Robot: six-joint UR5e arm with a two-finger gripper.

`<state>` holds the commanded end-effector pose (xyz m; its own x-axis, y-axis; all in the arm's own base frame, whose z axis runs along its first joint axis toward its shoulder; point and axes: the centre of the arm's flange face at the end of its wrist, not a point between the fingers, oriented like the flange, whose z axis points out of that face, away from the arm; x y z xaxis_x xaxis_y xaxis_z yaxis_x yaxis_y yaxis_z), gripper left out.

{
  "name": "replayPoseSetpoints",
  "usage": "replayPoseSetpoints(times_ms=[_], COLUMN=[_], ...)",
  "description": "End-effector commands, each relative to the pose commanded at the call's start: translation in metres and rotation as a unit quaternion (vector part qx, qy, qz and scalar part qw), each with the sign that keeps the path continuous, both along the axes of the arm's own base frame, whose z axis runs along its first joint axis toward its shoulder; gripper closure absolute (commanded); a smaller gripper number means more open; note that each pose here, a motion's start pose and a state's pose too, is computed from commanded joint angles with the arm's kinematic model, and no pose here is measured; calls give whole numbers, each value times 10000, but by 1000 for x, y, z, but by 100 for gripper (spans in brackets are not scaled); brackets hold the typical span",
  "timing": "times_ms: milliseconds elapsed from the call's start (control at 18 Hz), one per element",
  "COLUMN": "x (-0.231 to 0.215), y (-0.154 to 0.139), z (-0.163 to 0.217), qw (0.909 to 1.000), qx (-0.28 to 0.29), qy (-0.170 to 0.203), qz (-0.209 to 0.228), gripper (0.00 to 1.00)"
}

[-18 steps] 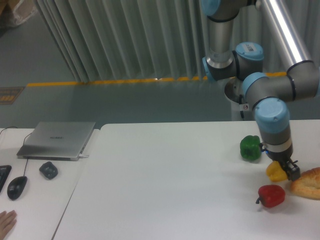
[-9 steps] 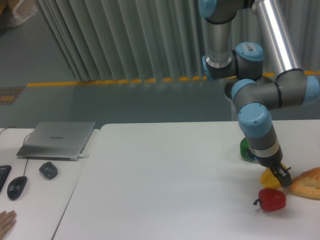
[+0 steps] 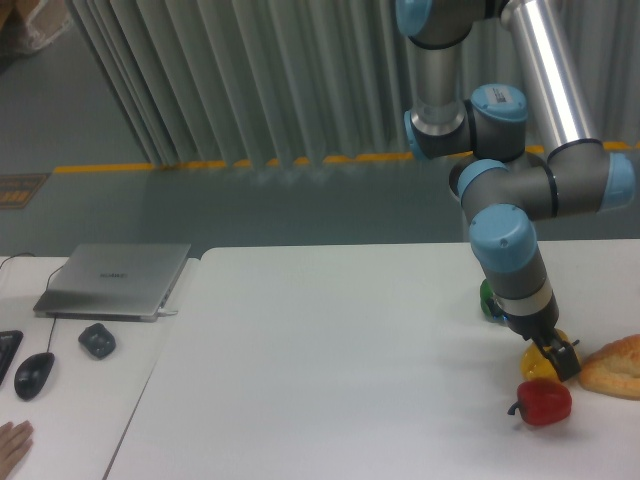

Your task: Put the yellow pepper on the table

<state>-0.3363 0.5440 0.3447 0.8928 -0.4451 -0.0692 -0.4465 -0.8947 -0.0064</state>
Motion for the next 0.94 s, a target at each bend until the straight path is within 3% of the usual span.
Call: replayPoseSetpoints(times_ms=[56, 222, 611, 944], x=[1, 8, 17, 28], y=[-4, -6, -24, -24], z=[20, 18, 37, 39], qw=[9994, 9994, 9991, 9990], qx=[326, 93, -288, -270], qy=[-150, -336, -298, -318], qz=[19, -46, -85, -178], gripper=[0, 0, 0, 0])
